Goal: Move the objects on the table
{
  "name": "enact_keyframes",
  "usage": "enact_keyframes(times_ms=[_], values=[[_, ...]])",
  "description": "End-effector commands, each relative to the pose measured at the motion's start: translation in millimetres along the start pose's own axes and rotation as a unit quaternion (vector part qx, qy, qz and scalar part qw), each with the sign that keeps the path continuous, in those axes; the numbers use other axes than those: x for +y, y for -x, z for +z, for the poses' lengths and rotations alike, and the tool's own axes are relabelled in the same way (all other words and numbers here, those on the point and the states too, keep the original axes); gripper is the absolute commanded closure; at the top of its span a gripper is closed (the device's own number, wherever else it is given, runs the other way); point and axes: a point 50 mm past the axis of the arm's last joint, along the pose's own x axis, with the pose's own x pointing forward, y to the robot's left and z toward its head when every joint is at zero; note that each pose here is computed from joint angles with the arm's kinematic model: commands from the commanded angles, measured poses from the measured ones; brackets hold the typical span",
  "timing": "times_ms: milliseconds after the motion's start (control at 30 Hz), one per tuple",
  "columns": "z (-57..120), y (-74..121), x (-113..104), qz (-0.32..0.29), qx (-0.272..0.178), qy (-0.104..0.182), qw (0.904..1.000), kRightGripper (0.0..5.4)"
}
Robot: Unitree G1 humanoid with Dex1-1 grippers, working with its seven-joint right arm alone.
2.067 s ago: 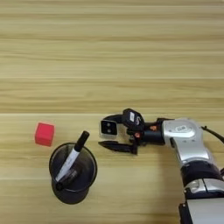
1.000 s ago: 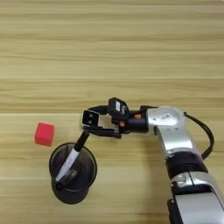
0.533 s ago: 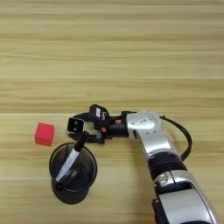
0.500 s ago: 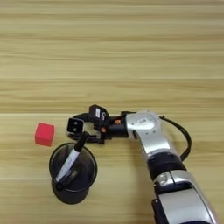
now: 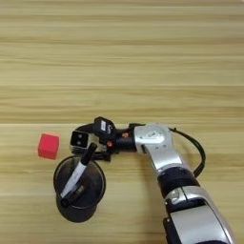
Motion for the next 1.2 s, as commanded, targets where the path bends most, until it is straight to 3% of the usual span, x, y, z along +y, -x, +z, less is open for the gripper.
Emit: enact_keyframes(times_ms=[33,533,1200], values=[[19.5,7.4,-17.9,-0.029,-0.005,0.045,0.9985,1.57],[42.9,20.6,-32.1,-0.081,-0.060,0.070,0.9925,0.03],[78.0,59.3,-28.9,-0.097,-0.114,0.102,0.9834,0.03]])
